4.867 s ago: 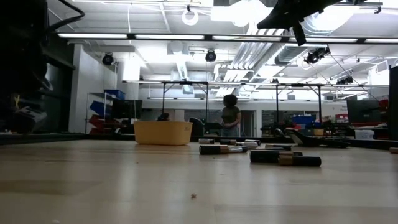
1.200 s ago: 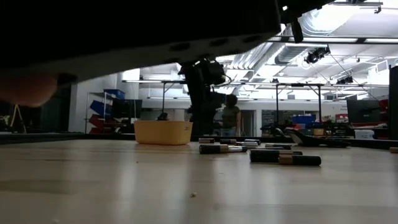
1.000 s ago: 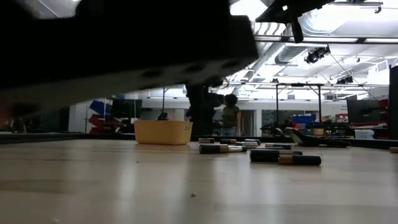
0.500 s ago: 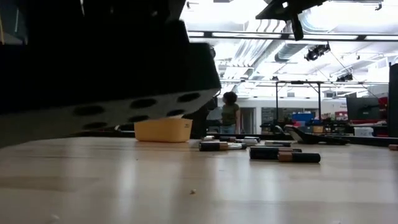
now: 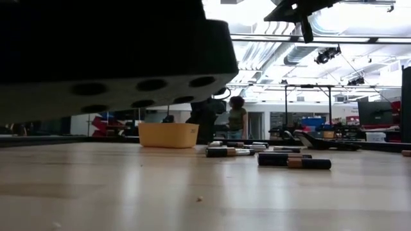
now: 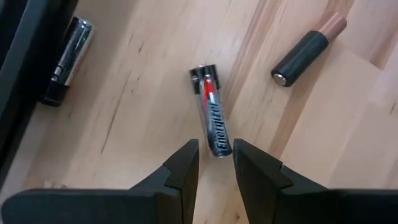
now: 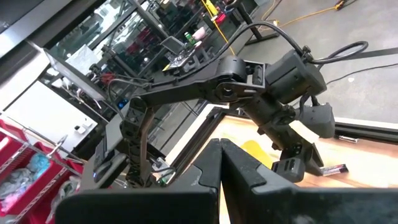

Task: Sort batteries
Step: Put the silver battery into the yellow bin

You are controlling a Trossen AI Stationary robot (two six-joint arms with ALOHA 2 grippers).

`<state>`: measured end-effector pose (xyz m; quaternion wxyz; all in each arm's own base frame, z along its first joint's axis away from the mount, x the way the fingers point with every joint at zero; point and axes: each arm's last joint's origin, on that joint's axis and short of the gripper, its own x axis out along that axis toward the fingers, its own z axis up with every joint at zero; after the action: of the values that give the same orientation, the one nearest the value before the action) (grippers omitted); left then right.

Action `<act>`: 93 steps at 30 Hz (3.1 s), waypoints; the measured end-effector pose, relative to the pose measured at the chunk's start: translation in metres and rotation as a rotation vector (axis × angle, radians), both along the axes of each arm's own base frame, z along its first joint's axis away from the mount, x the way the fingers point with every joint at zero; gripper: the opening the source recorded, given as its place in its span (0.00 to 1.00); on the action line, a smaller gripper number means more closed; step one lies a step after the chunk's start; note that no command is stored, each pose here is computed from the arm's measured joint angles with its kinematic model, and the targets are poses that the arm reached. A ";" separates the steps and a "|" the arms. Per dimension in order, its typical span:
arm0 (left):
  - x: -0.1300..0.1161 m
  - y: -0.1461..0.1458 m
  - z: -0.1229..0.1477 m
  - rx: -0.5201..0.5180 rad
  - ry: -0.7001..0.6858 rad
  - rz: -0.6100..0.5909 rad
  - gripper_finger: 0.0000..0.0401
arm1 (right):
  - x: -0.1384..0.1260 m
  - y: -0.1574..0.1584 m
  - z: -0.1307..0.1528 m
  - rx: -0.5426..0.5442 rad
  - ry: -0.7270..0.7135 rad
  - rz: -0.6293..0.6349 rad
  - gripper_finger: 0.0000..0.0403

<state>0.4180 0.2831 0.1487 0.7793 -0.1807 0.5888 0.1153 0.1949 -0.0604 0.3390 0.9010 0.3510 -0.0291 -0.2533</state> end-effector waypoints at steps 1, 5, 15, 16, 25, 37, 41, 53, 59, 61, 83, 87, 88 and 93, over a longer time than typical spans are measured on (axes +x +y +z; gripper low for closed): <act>0.000 0.000 0.000 0.002 0.001 -0.005 0.23 | 0.000 0.000 0.000 0.000 0.000 0.000 0.00; 0.000 0.000 0.000 0.013 -0.003 -0.029 0.23 | 0.000 0.000 0.000 0.000 0.000 0.000 0.00; 0.001 0.000 0.000 -0.011 -0.038 -0.110 0.15 | 0.000 0.000 0.000 0.001 0.000 0.000 0.00; 0.001 -0.001 0.000 -0.019 -0.045 -0.112 0.13 | 0.000 0.000 0.000 0.003 -0.001 -0.001 0.00; 0.002 -0.004 0.001 -0.041 -0.034 -0.068 0.00 | 0.000 0.000 0.000 0.015 -0.007 0.004 0.00; 0.004 -0.016 0.003 -0.066 -0.020 -0.161 0.00 | 0.001 0.002 0.001 0.049 -0.030 0.088 0.00; 0.004 -0.009 0.018 -0.035 -0.055 -0.146 0.00 | 0.001 0.002 0.001 0.056 -0.034 0.086 0.00; -0.024 0.025 0.065 -0.011 -0.093 0.046 0.00 | 0.029 -0.032 -0.037 0.291 0.079 0.159 0.00; -0.056 0.040 0.111 0.008 -0.159 0.166 0.00 | 0.046 -0.071 -0.066 0.398 0.204 0.149 0.00; -0.064 0.044 0.130 0.044 -0.216 0.201 0.00 | 0.053 -0.083 -0.066 0.388 0.247 0.170 0.00; -0.161 -0.110 0.099 -0.024 -0.603 0.398 0.00 | 0.072 -0.154 -0.107 0.354 0.843 0.308 0.00; -0.191 -0.137 0.115 0.016 -0.698 0.391 0.00 | 0.076 -0.157 -0.118 0.353 0.880 0.319 0.00; -0.198 -0.141 0.120 0.032 -0.715 0.389 0.00 | 0.076 -0.158 -0.122 0.352 0.897 0.309 0.01; -0.228 -0.158 0.146 0.133 -0.796 0.415 0.00 | 0.079 -0.161 -0.144 0.379 0.979 0.337 0.11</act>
<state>0.1897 0.1254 0.2950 0.9154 -0.2746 0.1862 0.2282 0.2740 -0.2214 0.1952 0.7584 0.3483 0.4958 -0.2401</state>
